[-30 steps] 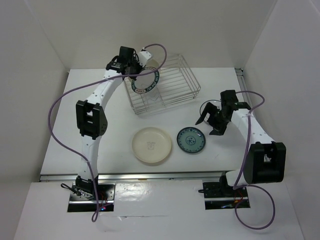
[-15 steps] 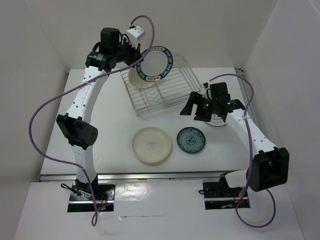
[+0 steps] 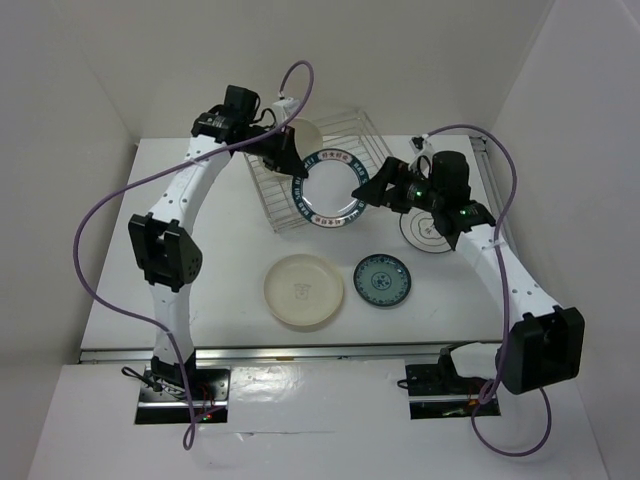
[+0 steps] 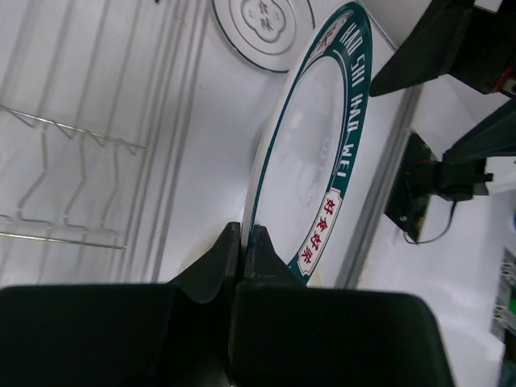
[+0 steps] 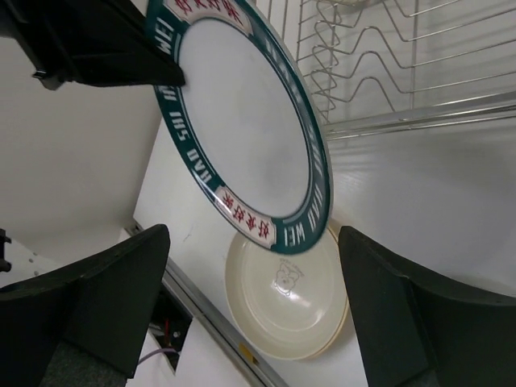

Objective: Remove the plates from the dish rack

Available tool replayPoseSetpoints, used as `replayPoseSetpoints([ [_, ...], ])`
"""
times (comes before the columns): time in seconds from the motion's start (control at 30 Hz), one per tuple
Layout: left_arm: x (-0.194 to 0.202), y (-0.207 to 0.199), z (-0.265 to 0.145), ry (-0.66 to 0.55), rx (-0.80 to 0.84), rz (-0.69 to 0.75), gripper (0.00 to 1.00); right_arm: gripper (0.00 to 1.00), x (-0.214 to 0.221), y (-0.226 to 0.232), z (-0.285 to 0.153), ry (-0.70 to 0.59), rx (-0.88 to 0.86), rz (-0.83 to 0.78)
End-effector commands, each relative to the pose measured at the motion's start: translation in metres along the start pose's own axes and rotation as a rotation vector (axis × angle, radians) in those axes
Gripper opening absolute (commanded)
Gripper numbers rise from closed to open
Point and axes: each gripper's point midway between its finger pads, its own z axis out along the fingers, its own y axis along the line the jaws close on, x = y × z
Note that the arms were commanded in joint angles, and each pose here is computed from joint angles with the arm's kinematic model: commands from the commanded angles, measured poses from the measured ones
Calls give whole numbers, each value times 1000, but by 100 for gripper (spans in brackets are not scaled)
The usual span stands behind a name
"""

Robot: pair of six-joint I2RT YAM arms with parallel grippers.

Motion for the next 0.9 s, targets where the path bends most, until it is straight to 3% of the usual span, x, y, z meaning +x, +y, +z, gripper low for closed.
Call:
replayPoseSetpoints([
  [0.0, 2, -29, -4, 1, 166, -56, 0, 89, -1, 6, 13, -6, -79, 11],
  [0.17, 8, -45, -6, 10, 270, -69, 0, 67, 4, -2, 19, 2, -74, 26],
  [0.27, 9, -49, -7, 11, 294, -66, 0, 60, 4, -2, 19, 2, -74, 26],
  [0.3, 9, -49, -7, 11, 294, -66, 0, 47, 6, -4, 21, 8, -70, 31],
  [0.47, 20, -32, 0, 44, 230, -78, 0, 0, 4, -3, 22, 2, -74, 35],
  [0.53, 23, -23, 3, 58, 187, -78, 2, 0, 3, -4, 22, -4, -66, 45],
  [0.57, 25, -12, 5, 72, 129, -81, 32, 0, 2, -6, 22, -10, -57, 45],
  [0.63, 24, 2, 4, 78, 40, -65, 64, 0, -4, -11, 20, -32, -5, 54],
  [0.7, 24, 26, -2, 75, -92, -89, 78, 0, -10, -15, 16, -55, 50, 72],
  [0.8, 23, 55, -15, 25, -263, -120, 88, 0, -30, -31, -1, -138, 123, 122],
  [0.87, 25, 80, -22, -15, -387, -113, 90, 0, -47, -48, -20, -211, 195, 176],
])
